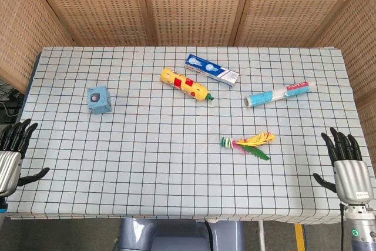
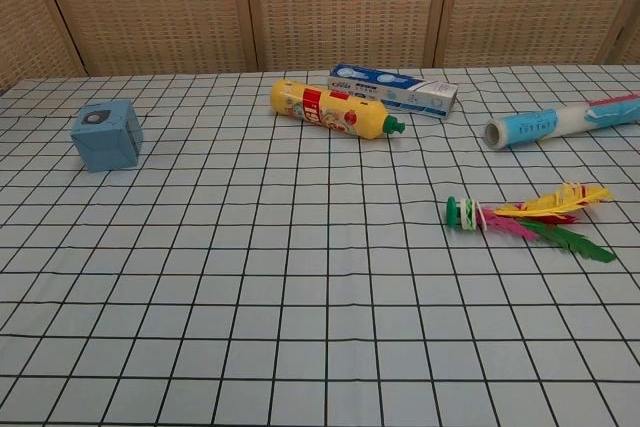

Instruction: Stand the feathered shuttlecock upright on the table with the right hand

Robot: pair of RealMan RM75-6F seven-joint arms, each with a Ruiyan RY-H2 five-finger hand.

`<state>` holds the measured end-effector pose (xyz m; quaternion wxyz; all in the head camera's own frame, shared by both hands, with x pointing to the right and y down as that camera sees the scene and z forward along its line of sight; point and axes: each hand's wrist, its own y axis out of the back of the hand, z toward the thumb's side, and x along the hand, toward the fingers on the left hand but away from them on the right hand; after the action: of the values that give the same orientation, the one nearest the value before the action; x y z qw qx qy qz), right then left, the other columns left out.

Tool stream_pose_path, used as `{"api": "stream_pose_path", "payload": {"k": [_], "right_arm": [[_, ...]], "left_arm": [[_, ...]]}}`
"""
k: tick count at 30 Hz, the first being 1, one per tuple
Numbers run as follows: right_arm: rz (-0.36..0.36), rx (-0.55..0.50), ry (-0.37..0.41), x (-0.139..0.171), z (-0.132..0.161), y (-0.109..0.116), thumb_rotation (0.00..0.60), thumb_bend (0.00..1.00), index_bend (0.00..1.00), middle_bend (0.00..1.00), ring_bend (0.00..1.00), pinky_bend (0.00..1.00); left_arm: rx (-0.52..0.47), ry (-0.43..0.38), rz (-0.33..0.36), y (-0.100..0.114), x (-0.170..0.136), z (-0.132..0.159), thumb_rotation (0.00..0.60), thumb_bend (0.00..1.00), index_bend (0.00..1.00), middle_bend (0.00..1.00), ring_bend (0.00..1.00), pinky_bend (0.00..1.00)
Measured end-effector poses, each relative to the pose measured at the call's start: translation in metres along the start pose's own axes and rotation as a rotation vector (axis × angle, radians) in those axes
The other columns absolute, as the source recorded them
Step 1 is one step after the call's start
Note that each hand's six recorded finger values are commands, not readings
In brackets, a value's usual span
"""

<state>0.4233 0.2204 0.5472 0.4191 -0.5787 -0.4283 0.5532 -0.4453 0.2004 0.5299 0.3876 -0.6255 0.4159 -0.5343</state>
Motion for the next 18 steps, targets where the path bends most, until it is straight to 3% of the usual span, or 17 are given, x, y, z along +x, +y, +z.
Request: {"api": "stream_pose_path", "payload": {"k": [8, 13, 15, 18], "right_arm": [[0.051, 0.003, 0.029, -0.012, 0.007, -0.011, 0.600, 0.00, 0.06, 0.00, 0.00, 0.00], [0.118, 0.007, 0.094, -0.046, 0.024, -0.024, 0.600, 0.00, 0.19, 0.00, 0.00, 0.00], [0.152, 0.006, 0.124, -0.064, 0.033, -0.031, 0.600, 0.05, 0.23, 0.00, 0.00, 0.00], [0.222, 0.005, 0.157, -0.086, 0.046, -0.044, 0.600, 0.21, 0.29, 0.00, 0.00, 0.00]], "left_arm": [[-0.004, -0.006, -0.004, -0.001, 0.003, -0.001, 0.600, 0.00, 0.00, 0.00, 0.00, 0.00], [-0.002, -0.010, -0.007, -0.004, 0.004, 0.002, 0.600, 0.00, 0.00, 0.00, 0.00, 0.00], [0.003, -0.010, -0.012, -0.005, 0.005, 0.002, 0.600, 0.00, 0.00, 0.00, 0.00, 0.00], [0.008, -0.001, -0.015, -0.008, 0.008, 0.002, 0.600, 0.00, 0.00, 0.00, 0.00, 0.00]]}}
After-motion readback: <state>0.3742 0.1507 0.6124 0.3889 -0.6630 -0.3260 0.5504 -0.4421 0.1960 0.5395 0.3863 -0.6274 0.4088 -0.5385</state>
